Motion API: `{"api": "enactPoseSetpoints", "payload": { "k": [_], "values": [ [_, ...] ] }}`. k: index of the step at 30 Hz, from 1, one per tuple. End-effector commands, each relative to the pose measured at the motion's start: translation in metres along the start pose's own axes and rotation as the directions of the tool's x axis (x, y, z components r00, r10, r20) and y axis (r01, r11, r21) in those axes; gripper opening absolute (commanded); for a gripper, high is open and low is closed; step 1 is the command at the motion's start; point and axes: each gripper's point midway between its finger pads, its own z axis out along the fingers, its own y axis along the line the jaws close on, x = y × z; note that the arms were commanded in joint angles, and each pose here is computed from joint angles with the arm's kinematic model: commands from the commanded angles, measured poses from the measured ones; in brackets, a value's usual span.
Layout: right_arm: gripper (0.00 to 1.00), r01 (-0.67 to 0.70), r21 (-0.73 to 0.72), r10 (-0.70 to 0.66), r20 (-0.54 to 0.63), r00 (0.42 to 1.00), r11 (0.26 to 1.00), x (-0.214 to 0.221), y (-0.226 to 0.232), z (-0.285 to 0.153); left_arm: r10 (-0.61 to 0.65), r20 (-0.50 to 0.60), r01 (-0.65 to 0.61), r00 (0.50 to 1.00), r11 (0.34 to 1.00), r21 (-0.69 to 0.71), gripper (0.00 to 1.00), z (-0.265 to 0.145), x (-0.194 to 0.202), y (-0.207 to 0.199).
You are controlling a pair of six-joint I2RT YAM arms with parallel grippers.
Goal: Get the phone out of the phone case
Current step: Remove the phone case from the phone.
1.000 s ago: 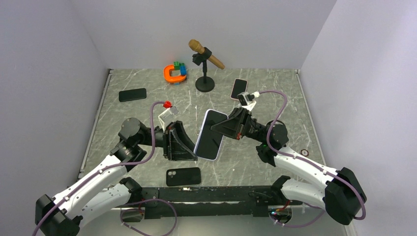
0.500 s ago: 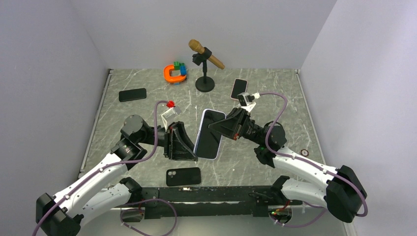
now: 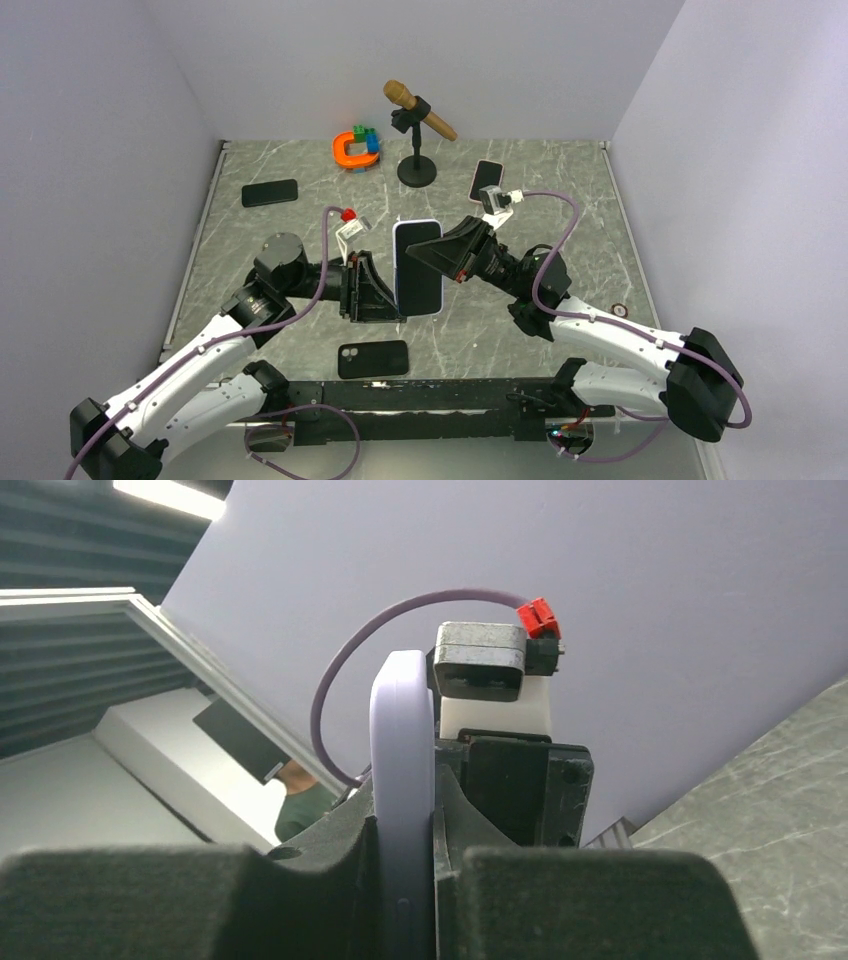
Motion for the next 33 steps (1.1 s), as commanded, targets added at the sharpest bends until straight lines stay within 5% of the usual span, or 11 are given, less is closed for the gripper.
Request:
{"api": "enactPoseSetpoints", "payload": {
  "k": [1, 4, 8, 13, 15, 16, 18, 21, 24, 26, 33],
  "values": [
    [0.00, -0.107, -0.238, 0.086, -0.096, 0.992, 0.965, 0.023, 0.077, 0.003, 0.078, 0.333, 0.041, 0.940, 0.942, -0.335, 0.51, -0.012, -0.063, 0.060],
    [0.00, -0.107, -0.232, 0.096, -0.059, 0.994, 0.967, 0.024, 0.074, 0.006, 0.073, 0.368, 0.046, 0.927, 0.951, -0.305, 0.63, -0.012, -0.066, 0.057],
    [0.00, -0.089, -0.221, 0.087, -0.022, 0.996, 0.971, 0.026, 0.065, 0.012, 0.032, 0.368, 0.052, 0.929, 0.975, -0.217, 0.61, -0.003, -0.065, 0.048],
    [0.00, -0.028, -0.190, 0.030, 0.007, 1.000, 0.981, 0.030, 0.054, 0.015, 0.043, 0.365, 0.026, 0.930, 0.983, -0.183, 0.24, -0.001, -0.062, 0.047],
    [0.00, -0.022, -0.174, 0.024, 0.011, 1.000, 0.984, 0.031, 0.050, 0.013, 0.091, 0.369, 0.007, 0.925, 0.967, -0.255, 0.00, -0.005, -0.068, 0.053],
    [0.00, -0.023, -0.167, 0.026, 0.015, 1.000, 0.986, 0.031, 0.047, 0.013, 0.116, 0.370, 0.016, 0.922, 0.942, -0.337, 0.00, -0.011, -0.068, 0.067],
    [0.00, -0.045, -0.159, 0.049, 0.022, 0.999, 0.986, 0.031, 0.046, 0.012, 0.228, 0.394, 0.027, 0.891, 0.837, -0.546, 0.00, -0.036, -0.081, 0.090],
    [0.00, -0.140, -0.179, 0.148, 0.033, 0.988, 0.974, 0.027, 0.049, 0.014, 0.357, 0.394, 0.164, 0.847, 0.529, -0.833, 0.00, -0.098, -0.087, 0.135],
    [0.00, -0.277, -0.262, 0.296, 0.037, 0.954, 0.925, 0.019, 0.062, 0.016, 0.435, 0.345, 0.236, 0.832, 0.286, -0.929, 0.00, -0.141, -0.086, 0.159],
    [0.00, -0.328, -0.340, 0.359, 0.032, 0.933, 0.881, 0.013, 0.073, 0.017, 0.451, 0.316, 0.245, 0.834, 0.210, -0.946, 0.00, -0.152, -0.085, 0.166],
    [0.00, -0.374, -0.419, 0.413, 0.002, 0.911, 0.827, 0.009, 0.077, 0.021, 0.427, 0.342, 0.174, 0.837, 0.384, -0.907, 0.00, -0.125, -0.083, 0.152]
  ]
}}
